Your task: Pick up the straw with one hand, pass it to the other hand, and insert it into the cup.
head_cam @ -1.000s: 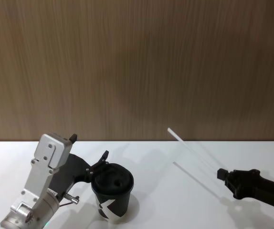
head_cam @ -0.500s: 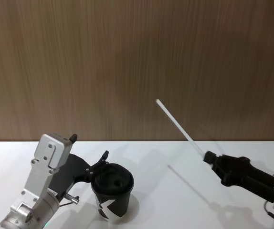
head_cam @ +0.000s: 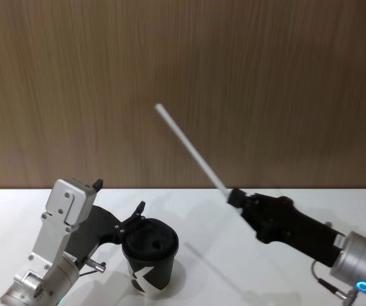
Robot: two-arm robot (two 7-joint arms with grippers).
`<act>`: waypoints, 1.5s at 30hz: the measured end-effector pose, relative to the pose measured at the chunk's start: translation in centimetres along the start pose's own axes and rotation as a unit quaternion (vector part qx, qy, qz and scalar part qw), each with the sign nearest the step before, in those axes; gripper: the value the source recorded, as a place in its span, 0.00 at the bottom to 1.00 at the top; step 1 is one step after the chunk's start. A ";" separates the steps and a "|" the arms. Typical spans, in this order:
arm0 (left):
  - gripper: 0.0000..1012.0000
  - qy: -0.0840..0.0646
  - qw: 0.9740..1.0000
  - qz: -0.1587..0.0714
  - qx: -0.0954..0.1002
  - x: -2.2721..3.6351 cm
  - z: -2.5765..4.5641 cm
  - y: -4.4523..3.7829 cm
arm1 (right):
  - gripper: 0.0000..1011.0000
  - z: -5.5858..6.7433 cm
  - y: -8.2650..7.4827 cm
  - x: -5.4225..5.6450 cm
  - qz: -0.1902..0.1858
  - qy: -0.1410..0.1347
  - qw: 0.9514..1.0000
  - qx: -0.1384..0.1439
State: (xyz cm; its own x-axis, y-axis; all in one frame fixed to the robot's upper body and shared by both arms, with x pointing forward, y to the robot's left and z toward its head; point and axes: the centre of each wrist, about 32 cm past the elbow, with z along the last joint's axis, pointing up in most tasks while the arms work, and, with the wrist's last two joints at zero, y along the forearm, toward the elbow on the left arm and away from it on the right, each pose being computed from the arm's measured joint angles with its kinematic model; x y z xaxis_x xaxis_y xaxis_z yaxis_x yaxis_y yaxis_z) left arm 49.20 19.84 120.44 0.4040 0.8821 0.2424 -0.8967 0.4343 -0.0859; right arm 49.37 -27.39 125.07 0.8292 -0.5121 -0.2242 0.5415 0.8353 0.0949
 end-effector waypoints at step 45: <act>0.99 0.001 1.000 0.000 0.000 0.06 0.00 0.02 | 0.01 -0.6 5.9 -1.7 0.063 0.017 0.998 0.022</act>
State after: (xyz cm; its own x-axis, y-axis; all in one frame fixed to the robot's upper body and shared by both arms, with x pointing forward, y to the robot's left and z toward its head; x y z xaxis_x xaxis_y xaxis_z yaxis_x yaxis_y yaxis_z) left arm 49.21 19.91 120.46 0.4039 0.8827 0.2403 -0.8968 0.4339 -0.0866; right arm 51.05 -21.44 125.41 0.8862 -0.3959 -0.2407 0.4397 0.8825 0.1671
